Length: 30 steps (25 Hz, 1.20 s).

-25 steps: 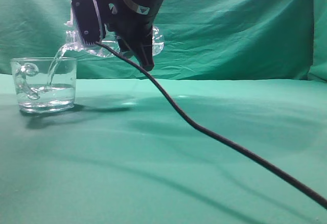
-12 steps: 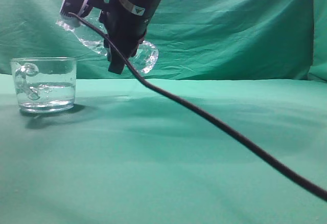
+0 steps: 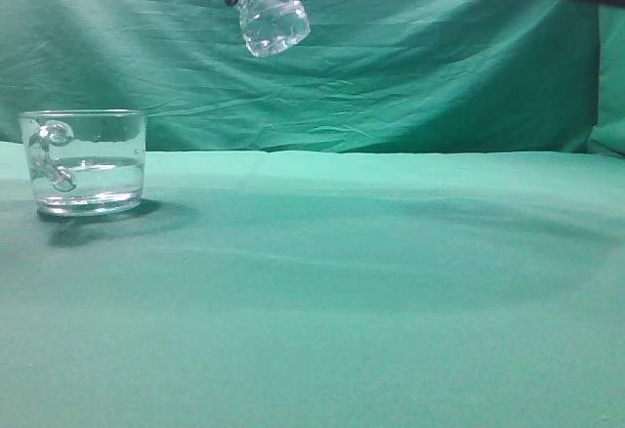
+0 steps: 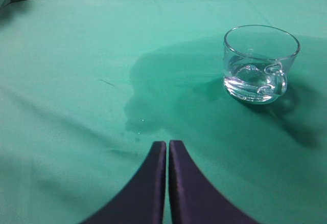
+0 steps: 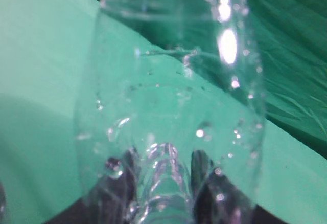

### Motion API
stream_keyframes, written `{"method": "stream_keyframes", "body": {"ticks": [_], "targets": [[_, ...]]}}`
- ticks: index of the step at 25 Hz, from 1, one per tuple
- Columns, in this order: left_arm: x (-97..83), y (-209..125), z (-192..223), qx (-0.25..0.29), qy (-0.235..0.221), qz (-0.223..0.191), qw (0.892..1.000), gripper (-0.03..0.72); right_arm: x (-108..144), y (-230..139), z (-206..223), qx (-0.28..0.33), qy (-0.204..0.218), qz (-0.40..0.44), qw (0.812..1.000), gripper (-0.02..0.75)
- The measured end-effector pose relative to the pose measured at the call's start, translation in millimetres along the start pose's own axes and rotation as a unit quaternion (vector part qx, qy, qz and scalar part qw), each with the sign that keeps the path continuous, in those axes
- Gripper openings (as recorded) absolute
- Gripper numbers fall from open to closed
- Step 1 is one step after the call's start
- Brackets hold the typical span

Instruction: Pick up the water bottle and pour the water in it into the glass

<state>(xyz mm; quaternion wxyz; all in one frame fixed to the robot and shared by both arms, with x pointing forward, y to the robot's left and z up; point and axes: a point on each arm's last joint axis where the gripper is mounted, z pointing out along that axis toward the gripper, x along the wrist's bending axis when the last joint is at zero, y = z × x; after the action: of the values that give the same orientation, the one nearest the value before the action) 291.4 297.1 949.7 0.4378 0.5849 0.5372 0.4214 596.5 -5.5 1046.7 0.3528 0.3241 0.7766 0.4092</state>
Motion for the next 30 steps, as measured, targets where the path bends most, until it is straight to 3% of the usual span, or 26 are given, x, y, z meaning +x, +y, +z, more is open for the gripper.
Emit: {"method": "stream_keyframes", "body": {"ticks": [8,17,22,27,30], "targets": [[0.0,0,0,0.0,0.0,0.0,1.0,0.0,-60,-29,-59,-0.035,0.047,0.082,0.995,0.267],[0.0,0,0,0.0,0.0,0.0,1.0,0.0,-130,-97,-90,-0.08,0.1,0.12,0.984,0.267],[0.0,0,0,0.0,0.0,0.0,1.0,0.0,-132,-136,-101,-0.097,0.105,0.064,0.988,0.267],[0.0,0,0,0.0,0.0,0.0,1.0,0.0,-129,-166,-104,-0.117,0.086,0.082,0.986,0.267],[0.0,0,0,0.0,0.0,0.0,1.0,0.0,-124,-182,-95,-0.113,0.095,0.091,0.985,0.267]]}}
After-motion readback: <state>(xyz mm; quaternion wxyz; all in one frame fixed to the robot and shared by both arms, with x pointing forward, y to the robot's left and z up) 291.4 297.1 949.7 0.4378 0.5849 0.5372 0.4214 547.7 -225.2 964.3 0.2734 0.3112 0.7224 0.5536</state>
